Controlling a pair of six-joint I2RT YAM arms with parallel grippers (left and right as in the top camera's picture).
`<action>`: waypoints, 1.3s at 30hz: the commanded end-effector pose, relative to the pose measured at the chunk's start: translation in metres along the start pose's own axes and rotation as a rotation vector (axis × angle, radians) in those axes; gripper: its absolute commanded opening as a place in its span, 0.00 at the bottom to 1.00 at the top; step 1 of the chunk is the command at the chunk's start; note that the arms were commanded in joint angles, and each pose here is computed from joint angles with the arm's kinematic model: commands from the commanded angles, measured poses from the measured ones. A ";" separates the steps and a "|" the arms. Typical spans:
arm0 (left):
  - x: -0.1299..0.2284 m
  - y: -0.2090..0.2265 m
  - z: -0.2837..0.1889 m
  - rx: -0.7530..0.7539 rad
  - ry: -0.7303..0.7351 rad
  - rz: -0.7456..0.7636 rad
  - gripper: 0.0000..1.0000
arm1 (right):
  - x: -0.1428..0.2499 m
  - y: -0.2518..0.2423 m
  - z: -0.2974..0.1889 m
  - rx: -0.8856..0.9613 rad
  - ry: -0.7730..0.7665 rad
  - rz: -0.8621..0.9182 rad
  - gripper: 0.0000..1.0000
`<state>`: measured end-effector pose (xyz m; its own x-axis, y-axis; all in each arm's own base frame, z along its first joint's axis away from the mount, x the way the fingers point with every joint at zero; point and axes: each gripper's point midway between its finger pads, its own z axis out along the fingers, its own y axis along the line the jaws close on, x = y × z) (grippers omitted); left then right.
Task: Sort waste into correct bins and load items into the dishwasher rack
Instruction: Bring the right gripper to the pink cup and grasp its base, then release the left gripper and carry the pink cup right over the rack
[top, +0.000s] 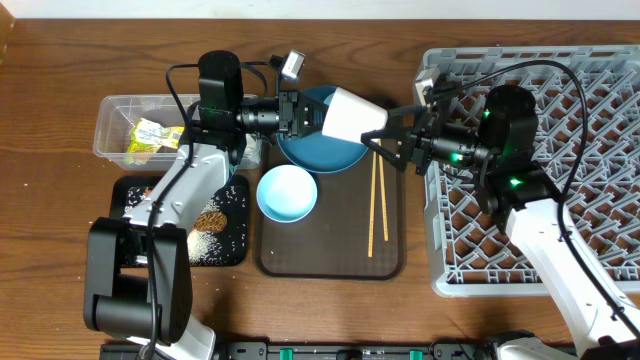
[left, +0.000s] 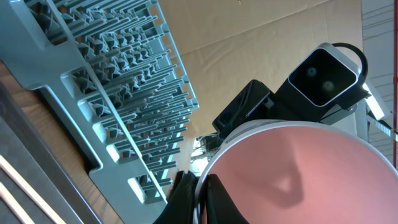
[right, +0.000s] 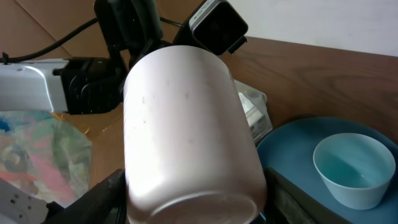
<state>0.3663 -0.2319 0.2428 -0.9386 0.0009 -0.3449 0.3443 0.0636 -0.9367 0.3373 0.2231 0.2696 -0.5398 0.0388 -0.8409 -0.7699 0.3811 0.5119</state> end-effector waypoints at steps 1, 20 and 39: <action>0.000 -0.001 0.002 -0.001 0.001 0.001 0.06 | -0.003 0.014 0.005 -0.046 0.004 -0.039 0.60; 0.000 -0.001 0.002 -0.001 0.000 0.001 0.06 | -0.005 0.009 0.012 0.011 -0.013 -0.077 0.21; -0.008 0.003 -0.006 -0.024 -0.038 0.090 0.25 | -0.009 -0.004 0.009 0.081 -0.030 -0.106 0.21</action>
<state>0.3722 -0.2293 0.2410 -0.9232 -0.0229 -0.3836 0.3805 0.0843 -0.9209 0.3442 0.2288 0.2689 -0.4747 0.0237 -0.8798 -0.7880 0.4338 0.4369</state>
